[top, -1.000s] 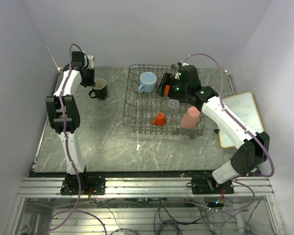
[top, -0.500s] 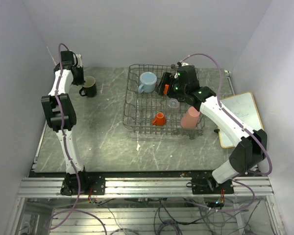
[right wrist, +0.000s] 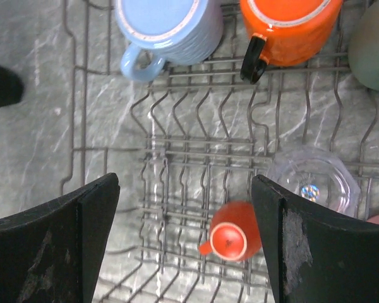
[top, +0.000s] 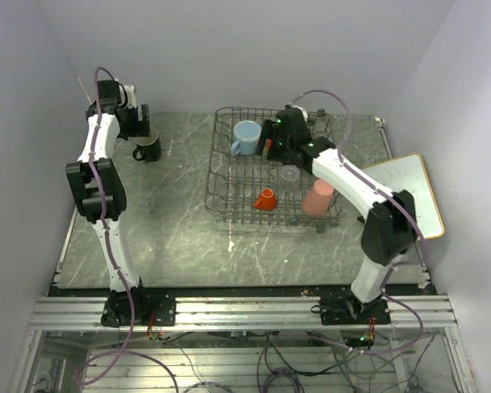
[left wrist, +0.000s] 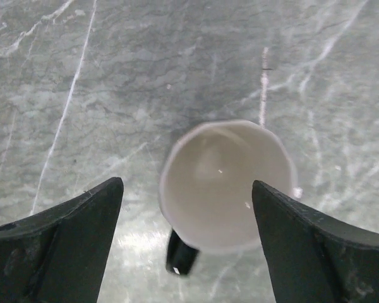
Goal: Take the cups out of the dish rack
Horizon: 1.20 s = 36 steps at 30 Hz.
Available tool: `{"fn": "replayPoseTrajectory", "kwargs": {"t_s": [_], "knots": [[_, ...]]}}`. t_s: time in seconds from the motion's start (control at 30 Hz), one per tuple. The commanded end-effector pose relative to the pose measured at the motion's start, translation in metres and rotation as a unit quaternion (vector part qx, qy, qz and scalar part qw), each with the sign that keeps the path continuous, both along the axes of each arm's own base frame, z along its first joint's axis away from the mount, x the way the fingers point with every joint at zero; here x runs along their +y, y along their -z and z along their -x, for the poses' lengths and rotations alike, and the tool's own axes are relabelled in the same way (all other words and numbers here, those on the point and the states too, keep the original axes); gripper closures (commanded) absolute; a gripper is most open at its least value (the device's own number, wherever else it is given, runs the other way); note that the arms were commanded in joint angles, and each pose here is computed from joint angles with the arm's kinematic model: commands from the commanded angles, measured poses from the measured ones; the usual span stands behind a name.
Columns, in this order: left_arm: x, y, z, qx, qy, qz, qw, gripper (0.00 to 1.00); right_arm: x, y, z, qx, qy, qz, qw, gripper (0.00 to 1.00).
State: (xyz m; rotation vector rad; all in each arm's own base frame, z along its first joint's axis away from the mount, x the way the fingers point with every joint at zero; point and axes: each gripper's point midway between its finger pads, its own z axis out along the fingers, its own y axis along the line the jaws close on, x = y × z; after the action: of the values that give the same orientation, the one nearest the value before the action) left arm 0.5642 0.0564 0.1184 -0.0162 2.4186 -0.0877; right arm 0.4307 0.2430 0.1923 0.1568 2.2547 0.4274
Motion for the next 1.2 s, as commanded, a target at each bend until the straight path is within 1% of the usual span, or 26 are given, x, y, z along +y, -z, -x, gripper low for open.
{"fn": "replayPoseTrajectory", "kwargs": {"t_s": [0.0, 0.07, 0.17, 0.27, 0.37, 0.4, 0.43, 0.57, 0.63, 0.77, 0.93, 1.17], "knots": [[-0.014, -0.08, 0.026, -0.051, 0.03, 0.024, 0.998, 0.01, 0.019, 0.01, -0.033, -0.016, 0.049, 0.029, 0.998, 0.14], [-0.02, -0.09, 0.041, -0.047, 0.042, 0.029, 0.998, 0.0, 0.032, 0.017, -0.046, -0.021, 0.061, 0.054, 0.996, 0.15], [-0.028, -0.095, 0.068, -0.027, 0.063, 0.034, 0.997, 0.0, 0.05, 0.04, -0.066, -0.02, 0.077, 0.097, 0.992, 0.18], [-0.039, -0.094, 0.1, -0.005, 0.09, 0.044, 0.995, 0.0, 0.059, 0.061, -0.081, -0.015, 0.089, 0.115, 0.989, 0.21], [-0.049, -0.095, 0.132, 0.004, 0.116, 0.049, 0.992, 0.0, 0.064, 0.074, -0.092, -0.016, 0.11, 0.109, 0.988, 0.24], [-0.052, -0.089, 0.14, 0.012, 0.12, 0.052, 0.991, 0.0, 0.067, 0.078, -0.094, -0.018, 0.113, 0.105, 0.988, 0.25], [-0.053, -0.094, 0.15, 0.004, 0.125, 0.049, 0.991, 0.0, 0.069, 0.079, -0.096, -0.024, 0.12, 0.098, 0.988, 0.26], [-0.057, -0.091, 0.176, 0.003, 0.142, 0.041, 0.989, 0.0, 0.088, 0.077, -0.101, -0.057, 0.119, 0.078, 0.988, 0.27], [-0.059, -0.088, 0.187, 0.013, 0.153, 0.042, 0.987, 0.0, 0.096, 0.07, -0.105, -0.071, 0.121, 0.072, 0.987, 0.27], [-0.063, -0.086, 0.196, 0.022, 0.167, 0.047, 0.985, 0.0, 0.106, 0.07, -0.111, -0.083, 0.125, 0.053, 0.987, 0.27], [-0.068, -0.095, 0.199, 0.011, 0.167, 0.057, 0.984, 0.0, 0.108, 0.088, -0.121, -0.082, 0.145, 0.05, 0.985, 0.27], [-0.071, -0.105, 0.203, -0.005, 0.167, 0.062, 0.984, 0.0, 0.099, 0.091, -0.127, -0.094, 0.173, 0.061, 0.978, 0.35]]}}
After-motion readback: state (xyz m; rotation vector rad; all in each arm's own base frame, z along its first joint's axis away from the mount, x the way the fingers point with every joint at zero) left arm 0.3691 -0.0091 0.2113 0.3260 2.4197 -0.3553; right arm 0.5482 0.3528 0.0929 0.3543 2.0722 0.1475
